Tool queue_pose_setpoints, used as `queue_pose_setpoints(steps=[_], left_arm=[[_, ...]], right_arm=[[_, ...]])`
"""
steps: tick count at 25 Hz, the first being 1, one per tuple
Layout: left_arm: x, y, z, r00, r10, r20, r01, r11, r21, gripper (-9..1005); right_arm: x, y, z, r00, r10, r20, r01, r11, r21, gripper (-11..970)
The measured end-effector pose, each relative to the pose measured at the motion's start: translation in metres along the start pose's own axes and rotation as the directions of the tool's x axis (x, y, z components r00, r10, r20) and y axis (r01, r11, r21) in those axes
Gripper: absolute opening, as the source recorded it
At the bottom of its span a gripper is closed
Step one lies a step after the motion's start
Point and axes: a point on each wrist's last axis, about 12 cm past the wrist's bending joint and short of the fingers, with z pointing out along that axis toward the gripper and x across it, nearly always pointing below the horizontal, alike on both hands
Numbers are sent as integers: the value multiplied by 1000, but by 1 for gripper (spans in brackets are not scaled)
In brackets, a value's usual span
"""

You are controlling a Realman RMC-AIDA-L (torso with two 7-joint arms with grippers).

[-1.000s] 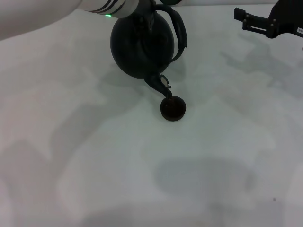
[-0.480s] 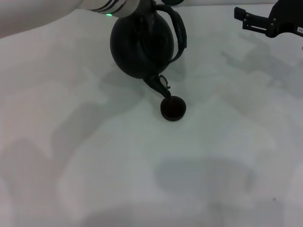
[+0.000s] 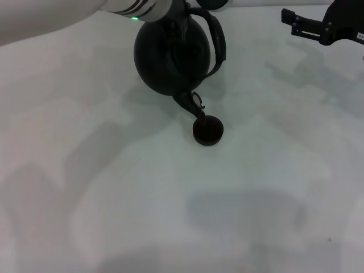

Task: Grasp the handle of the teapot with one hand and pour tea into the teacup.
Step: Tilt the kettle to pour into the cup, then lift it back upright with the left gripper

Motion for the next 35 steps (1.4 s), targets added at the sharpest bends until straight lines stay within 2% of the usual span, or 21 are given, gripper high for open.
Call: queue_pose_setpoints(steps=[35], left_arm=[[-4,0,3,1000,22,-7,-22,1000,7,116]], right_arm=[[5,0,-1,1000,6,-12,-6,1000,8,870]])
